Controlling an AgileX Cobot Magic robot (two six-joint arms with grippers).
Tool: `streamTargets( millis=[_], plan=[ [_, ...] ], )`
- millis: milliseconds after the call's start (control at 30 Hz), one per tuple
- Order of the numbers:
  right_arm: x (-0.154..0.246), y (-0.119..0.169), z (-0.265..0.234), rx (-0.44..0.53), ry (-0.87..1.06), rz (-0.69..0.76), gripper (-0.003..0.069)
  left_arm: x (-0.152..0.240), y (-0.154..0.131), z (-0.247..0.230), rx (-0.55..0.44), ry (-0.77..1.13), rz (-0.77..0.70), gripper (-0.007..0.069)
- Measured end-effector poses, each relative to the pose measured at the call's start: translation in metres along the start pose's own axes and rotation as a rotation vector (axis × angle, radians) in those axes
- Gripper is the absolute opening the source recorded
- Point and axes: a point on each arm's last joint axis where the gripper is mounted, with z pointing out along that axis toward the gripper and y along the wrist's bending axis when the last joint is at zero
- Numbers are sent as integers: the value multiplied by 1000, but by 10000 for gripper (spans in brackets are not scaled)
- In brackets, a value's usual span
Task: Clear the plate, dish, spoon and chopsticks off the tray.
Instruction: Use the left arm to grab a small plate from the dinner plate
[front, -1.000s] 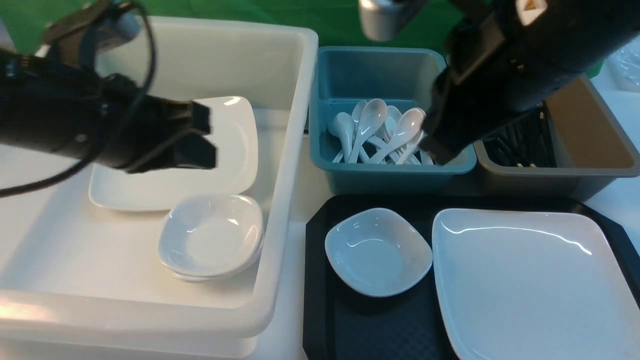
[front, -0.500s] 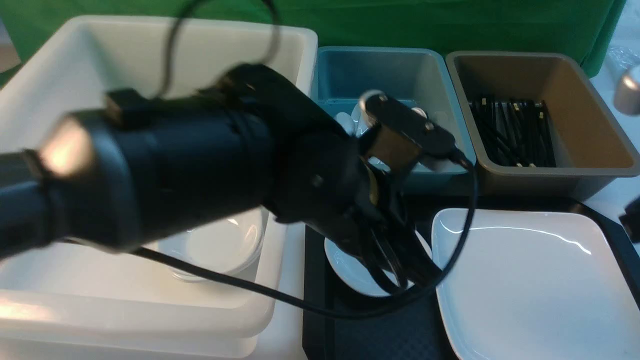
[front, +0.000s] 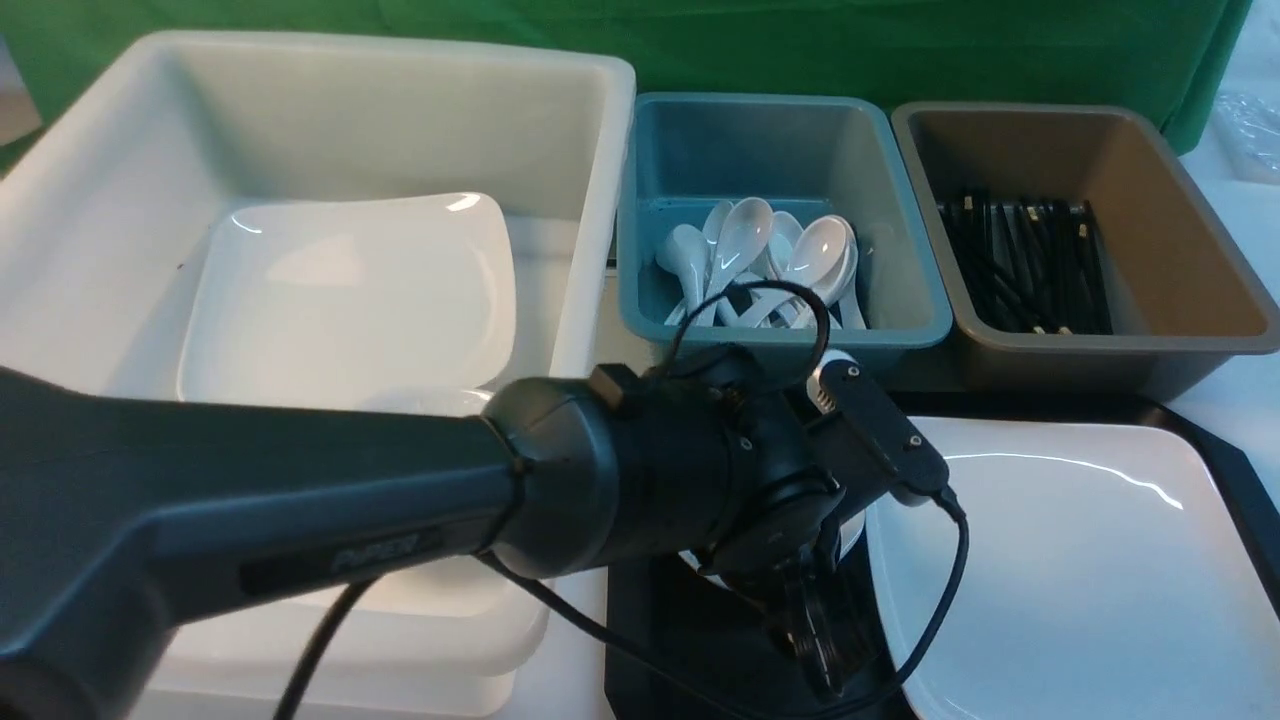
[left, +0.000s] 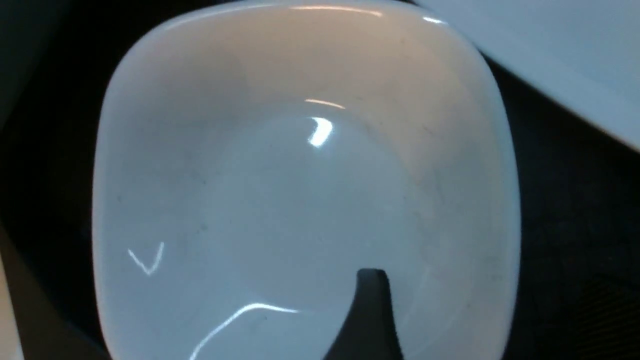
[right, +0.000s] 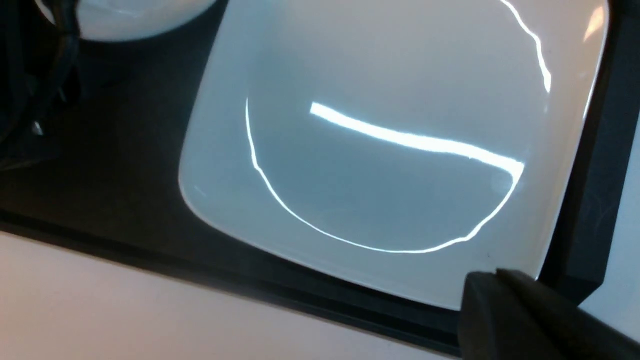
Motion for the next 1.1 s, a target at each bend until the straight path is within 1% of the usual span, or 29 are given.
streamTargets(
  millis=[100, 233, 300, 400, 467, 567, 600, 633, 667, 867, 967, 1000, 1033, 1100],
  plan=[
    [0, 2, 0, -20, -3, 8, 20, 0, -1, 11, -9, -6, 29, 507],
    [0, 7, 0, -83, -5, -18, 20, 1, -1, 16, -25, -10, 60, 494],
    [-1, 16, -1, -169, -16, -68, 20, 1, 0, 20, -37, -9, 67, 458],
    [-3, 28, -5, -317, -54, -158, 20, 2, 0, 22, -44, -5, 78, 377],
    [-4, 36, -7, -399, -86, -183, 20, 2, 0, 22, -47, -5, 81, 309],
    [-7, 41, -10, -460, -130, -194, 20, 2, 1, 22, -50, -7, 86, 181],
    [-8, 41, -10, -465, -133, -192, 20, 1, 1, 22, -51, -8, 88, 165],
    [-9, 42, -11, -475, -146, -192, 20, 0, 2, 21, -59, -20, 106, 113],
    [-9, 42, -11, -477, -150, -196, 20, -2, 2, 19, -63, -26, 109, 103],
    [-11, 42, -11, -474, -171, -187, 20, -5, 2, 4, -66, -21, 93, 90],
    [-14, 42, -12, -468, -191, -128, 20, -10, 6, -17, -67, -44, 56, 48],
    [-14, 42, -12, -468, -191, -128, 20, -10, 6, -17, -67, -44, 55, 46],
    [-17, 41, -15, -463, -210, -97, 20, -14, 8, -31, -64, -62, 22, 30],
    [-23, 40, -21, -455, -241, -78, 20, -18, 13, -54, -70, -95, -6, 27]
  ],
)
